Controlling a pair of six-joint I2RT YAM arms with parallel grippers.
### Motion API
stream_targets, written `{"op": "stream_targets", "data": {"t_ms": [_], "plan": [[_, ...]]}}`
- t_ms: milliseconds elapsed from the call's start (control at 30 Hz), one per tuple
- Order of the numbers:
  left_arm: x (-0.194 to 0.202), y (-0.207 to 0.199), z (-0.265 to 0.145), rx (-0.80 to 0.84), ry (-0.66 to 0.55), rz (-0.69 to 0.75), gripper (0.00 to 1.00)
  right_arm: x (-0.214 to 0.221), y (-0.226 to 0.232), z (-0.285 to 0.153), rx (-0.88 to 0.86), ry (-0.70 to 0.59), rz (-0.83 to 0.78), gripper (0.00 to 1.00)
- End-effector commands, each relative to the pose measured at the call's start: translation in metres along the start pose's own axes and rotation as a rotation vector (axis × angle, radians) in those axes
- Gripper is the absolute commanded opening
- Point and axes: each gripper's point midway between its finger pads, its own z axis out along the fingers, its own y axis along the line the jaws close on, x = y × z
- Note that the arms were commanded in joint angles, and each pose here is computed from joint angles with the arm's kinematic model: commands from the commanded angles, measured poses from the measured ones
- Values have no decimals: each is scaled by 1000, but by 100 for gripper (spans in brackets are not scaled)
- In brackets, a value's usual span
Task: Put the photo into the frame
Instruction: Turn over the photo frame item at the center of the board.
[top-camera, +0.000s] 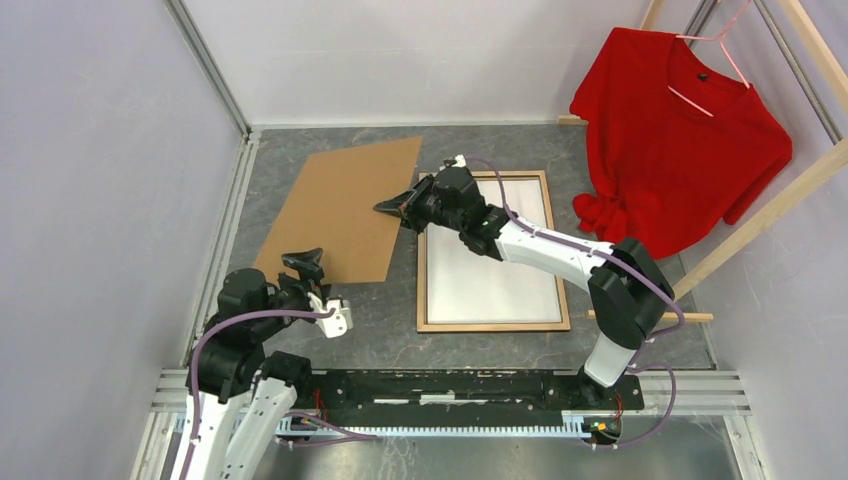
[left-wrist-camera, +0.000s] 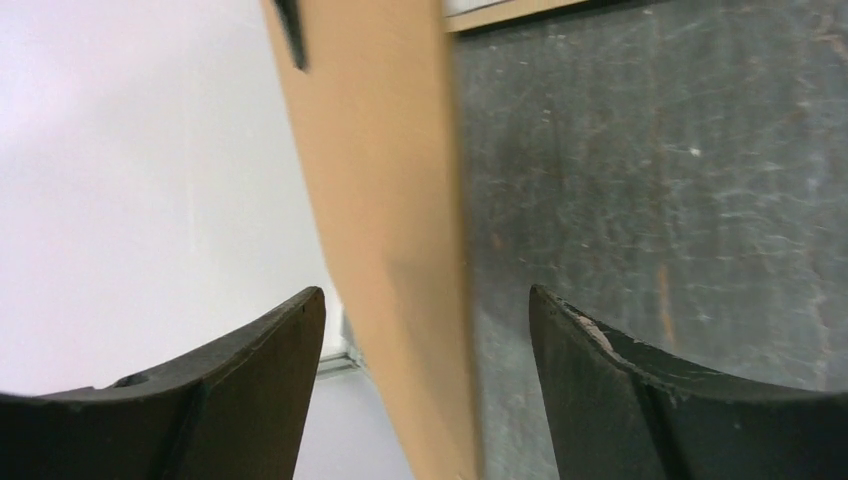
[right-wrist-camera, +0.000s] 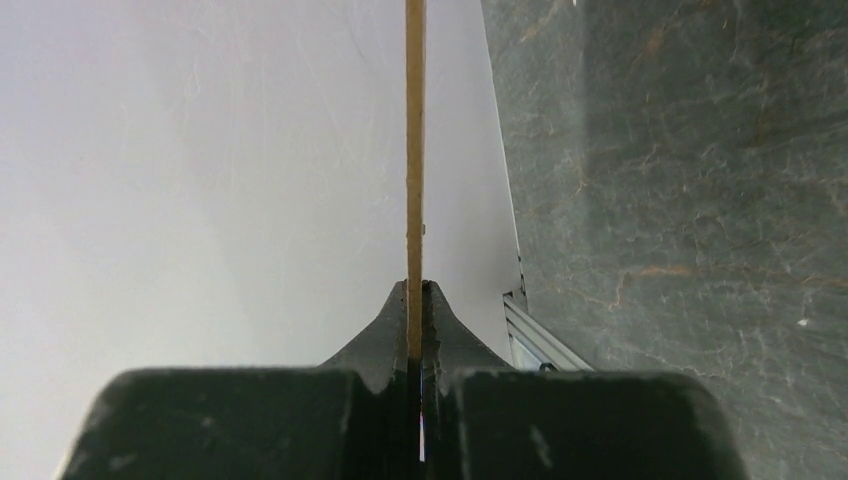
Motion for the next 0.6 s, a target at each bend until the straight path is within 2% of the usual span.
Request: {"op": "stream_targets", "data": {"t_ms": [0,67,133,267,300,367,400,467,533,567], "plan": [[-17,52,0,-187,-65,149,79,11,63,-8,-184,-7,19,0],[-14,54,1,-186,-49,144,75,13,61,-8,-183,-10,32,0],[-12,51,2,-164,-36,139,67,16,63,-9,-193,-6,35,0],[-12,53,1,-159,-29,145,29,24,66,-9,-192,12,1,2],[-12,57,-1,-177,-28,148,20,25,64,-9,-190,21,-21,10],[-14,66,-4,-222,-29,143,5,23,58,-12,-190,36,-82,32],[-15,71,-6,-243,-31,140,2,20,56,-16,-199,43,-137,45],[-17,77,-9,-267,-30,137,2,10,50,-25,-215,57,-263,63],[-19,83,-12,-282,-31,132,2,-10,39,-36,-200,65,-429,79],[-20,85,-14,-286,-29,131,2,-16,39,-43,-232,103,-547,84]]}}
